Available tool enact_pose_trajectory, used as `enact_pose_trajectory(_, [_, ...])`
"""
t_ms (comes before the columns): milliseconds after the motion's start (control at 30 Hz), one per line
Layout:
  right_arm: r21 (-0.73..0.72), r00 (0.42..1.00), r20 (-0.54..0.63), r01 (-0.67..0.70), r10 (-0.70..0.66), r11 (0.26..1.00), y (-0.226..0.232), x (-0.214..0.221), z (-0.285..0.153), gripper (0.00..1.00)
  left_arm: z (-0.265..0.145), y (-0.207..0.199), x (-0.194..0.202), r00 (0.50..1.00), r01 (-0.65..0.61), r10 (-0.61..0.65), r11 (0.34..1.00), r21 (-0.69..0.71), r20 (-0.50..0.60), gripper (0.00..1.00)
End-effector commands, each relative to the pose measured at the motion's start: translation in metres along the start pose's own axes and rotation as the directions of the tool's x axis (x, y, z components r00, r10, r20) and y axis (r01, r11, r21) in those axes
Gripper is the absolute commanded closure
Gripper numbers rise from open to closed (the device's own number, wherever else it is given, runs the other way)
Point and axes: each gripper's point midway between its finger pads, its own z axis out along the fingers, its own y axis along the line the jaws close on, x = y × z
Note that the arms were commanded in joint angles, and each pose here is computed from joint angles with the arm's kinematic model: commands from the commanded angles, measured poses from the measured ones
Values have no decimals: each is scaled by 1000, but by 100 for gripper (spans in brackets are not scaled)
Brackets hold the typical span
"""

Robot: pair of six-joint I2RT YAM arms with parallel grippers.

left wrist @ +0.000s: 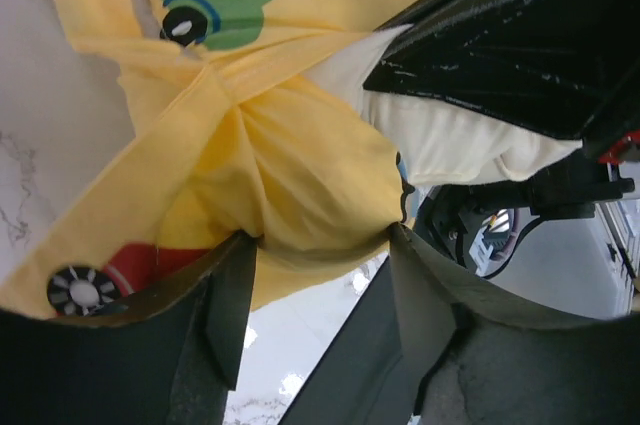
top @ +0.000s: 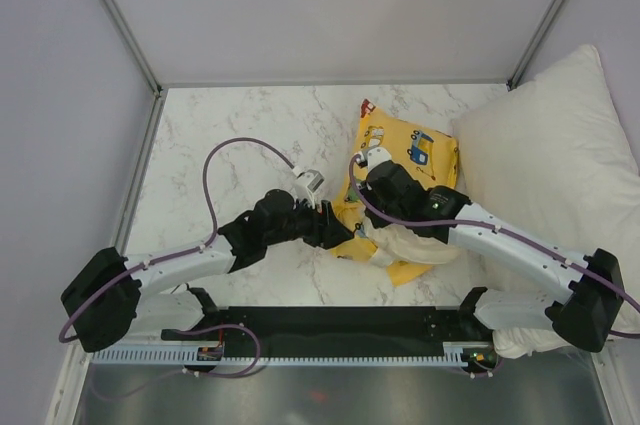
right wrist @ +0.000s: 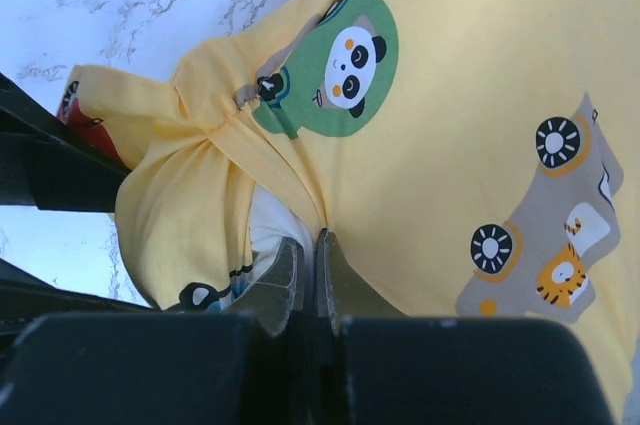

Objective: Remove the pillowcase from the pillow
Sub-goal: Expand the opening of the pillowcase

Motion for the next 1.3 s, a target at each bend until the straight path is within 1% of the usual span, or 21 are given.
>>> enact_pose_trajectory(0, [-48,985,146,-91,97,995,21,-42,-14,100,13,-26,-31,996,34,-41,996,82,82,34])
enact_pose_trajectory(100, [-60,984,146,-91,99,994,27,-39,-16,100,20,-15,-28,995,50,-53,998,43,86,30])
enact_pose_trajectory(167, [-66,983,151,-94,103,993,29,-38,-18,100,21,-20,-31,992,64,-71,996,67,104,26])
enact_pose_trajectory(233, [-63,983,155,-93,102,994,31,-37,-19,100,21,-23,-28,991,84,-92,992,89,92,22])
enact_pose_trajectory(300, [-64,981,159,-99,108,993,31,-38,-19,100,21,-23,-29,990,92,-102,991,96,100,21])
enact_pose_trajectory(367, [-64,977,177,-106,116,992,30,-44,-22,100,20,-22,-25,991,88,-97,991,98,94,23])
enact_pose_trajectory(433, [-59,972,199,-112,122,992,30,-50,-25,100,20,-22,-20,993,76,-85,991,108,77,41])
enact_pose_trajectory(467, [-48,971,207,-115,123,992,28,-52,-25,100,20,-22,-18,994,70,-78,991,111,71,53])
enact_pose_trajectory(500, [-39,967,221,-120,126,992,26,-57,-27,100,19,-21,-12,996,68,-74,991,115,53,69])
enact_pose_trajectory(567, [-26,965,229,-122,124,992,25,-61,-27,100,19,-19,-8,997,57,-62,992,110,36,79])
enact_pose_trajectory(667, [-6,960,249,-129,127,992,23,-70,-28,100,16,-14,0,999,44,-46,994,100,17,97])
enact_pose_trajectory(733, [9,959,256,-132,125,991,19,-74,-28,100,12,-13,5,1000,28,-29,994,107,8,98])
enact_pose_trajectory(767, [39,959,256,-138,124,990,10,-75,-24,100,11,-13,7,1000,24,-25,994,107,3,98])
enact_pose_trajectory(867, [66,959,248,-157,136,985,-10,-78,-19,100,2,-8,17,1000,4,-2,995,99,-13,98])
enact_pose_trajectory(1000, [118,947,255,-229,193,966,-55,-79,-12,100,-11,5,31,1000,3,-2,998,67,-23,98])
enact_pose_trajectory(1100, [138,943,256,-253,212,958,-72,-76,-12,100,-16,8,35,1000,6,-5,998,56,-17,98])
enact_pose_trajectory(1267, [136,949,227,-254,219,958,-76,-68,-4,100,-20,16,40,1000,-6,7,999,34,-13,98])
